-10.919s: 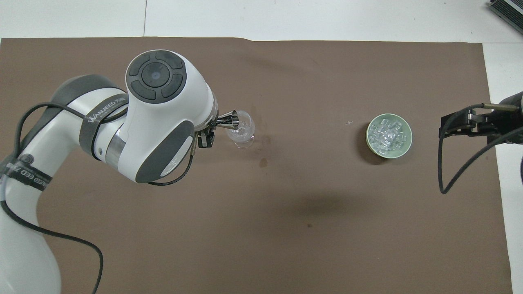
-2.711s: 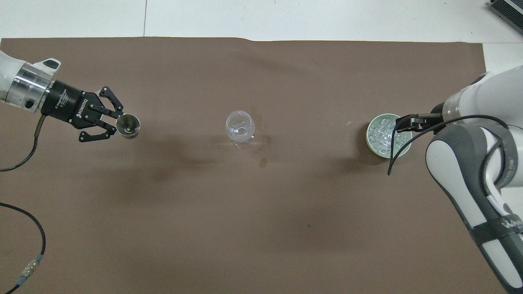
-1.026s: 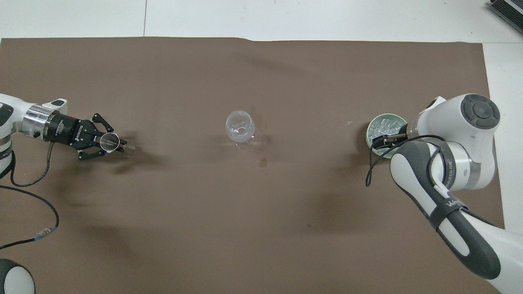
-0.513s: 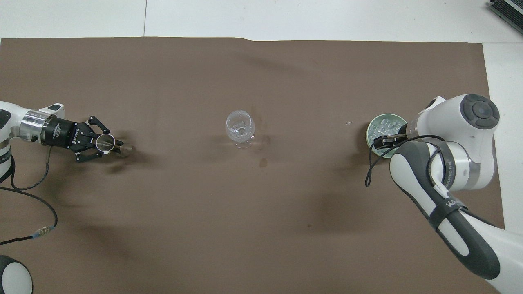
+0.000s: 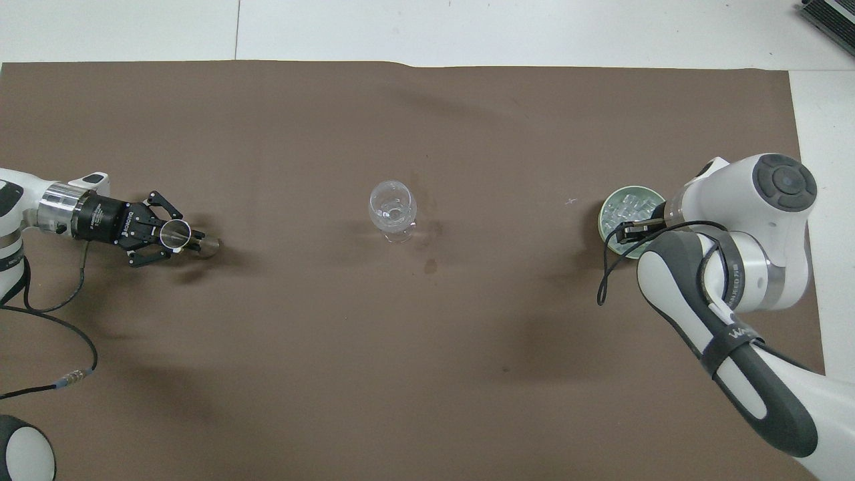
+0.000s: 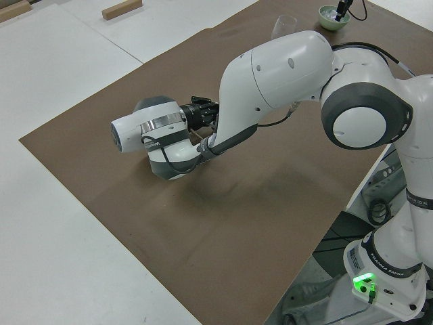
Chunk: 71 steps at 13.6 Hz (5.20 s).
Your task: Pour wine and add ice with both arms
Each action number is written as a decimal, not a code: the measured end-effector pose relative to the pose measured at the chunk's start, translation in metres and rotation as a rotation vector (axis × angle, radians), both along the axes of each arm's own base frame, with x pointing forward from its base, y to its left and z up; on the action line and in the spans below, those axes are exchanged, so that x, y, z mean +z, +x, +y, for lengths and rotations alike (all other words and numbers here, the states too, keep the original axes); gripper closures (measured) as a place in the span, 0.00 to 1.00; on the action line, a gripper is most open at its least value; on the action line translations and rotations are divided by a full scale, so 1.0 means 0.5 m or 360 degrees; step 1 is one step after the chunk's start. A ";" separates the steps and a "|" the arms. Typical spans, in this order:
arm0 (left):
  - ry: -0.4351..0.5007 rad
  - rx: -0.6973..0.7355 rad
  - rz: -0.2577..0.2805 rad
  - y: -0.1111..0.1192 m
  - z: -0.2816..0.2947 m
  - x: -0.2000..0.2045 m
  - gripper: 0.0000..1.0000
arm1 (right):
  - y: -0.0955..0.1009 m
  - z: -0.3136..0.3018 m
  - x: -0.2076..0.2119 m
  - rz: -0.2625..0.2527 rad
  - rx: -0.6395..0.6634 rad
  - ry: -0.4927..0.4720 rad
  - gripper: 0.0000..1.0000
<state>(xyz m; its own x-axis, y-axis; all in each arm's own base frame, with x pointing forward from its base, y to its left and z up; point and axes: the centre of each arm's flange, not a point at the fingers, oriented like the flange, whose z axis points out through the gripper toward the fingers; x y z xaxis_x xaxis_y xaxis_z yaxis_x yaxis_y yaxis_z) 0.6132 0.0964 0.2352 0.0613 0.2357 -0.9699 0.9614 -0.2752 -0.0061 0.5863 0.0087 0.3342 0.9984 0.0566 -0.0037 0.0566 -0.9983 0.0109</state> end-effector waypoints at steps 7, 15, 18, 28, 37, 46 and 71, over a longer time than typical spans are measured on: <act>-0.0010 -0.0006 -0.0013 -0.002 0.000 -0.011 0.79 | 0.007 0.001 0.013 -0.0023 0.0001 0.0000 0.99; -0.0017 -0.0010 -0.0029 -0.005 0.002 -0.021 0.74 | 0.010 0.011 0.019 -0.0035 0.0015 0.0003 0.42; -0.0017 -0.0010 -0.0032 -0.005 0.003 -0.022 0.47 | 0.016 0.012 0.025 -0.0086 0.0032 -0.0004 0.42; 0.0031 0.0015 -0.0070 0.004 0.038 0.002 0.00 | 0.020 0.017 0.026 -0.0117 0.0076 -0.0004 0.52; 0.0339 -0.0200 -0.0323 0.033 0.099 0.161 0.00 | 0.019 0.032 0.022 -0.0111 0.0097 -0.0004 0.77; 0.0602 -0.0435 -0.0673 0.036 0.144 0.340 0.00 | 0.054 0.038 0.196 -0.0164 0.0092 -0.0006 0.77; 0.1278 -0.1546 -0.1536 0.009 -0.180 0.774 0.00 | -0.026 0.443 0.529 -0.0211 -0.0309 0.0191 0.77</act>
<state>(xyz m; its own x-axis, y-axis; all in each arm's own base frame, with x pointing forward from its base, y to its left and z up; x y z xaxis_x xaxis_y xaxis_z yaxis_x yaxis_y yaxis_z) 0.6175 0.0065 0.6224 0.9802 0.1518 -0.1269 0.1575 -0.9868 0.0363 0.5733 0.2301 0.5986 0.9819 -0.1439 0.1230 -0.1301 -0.9849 -0.1139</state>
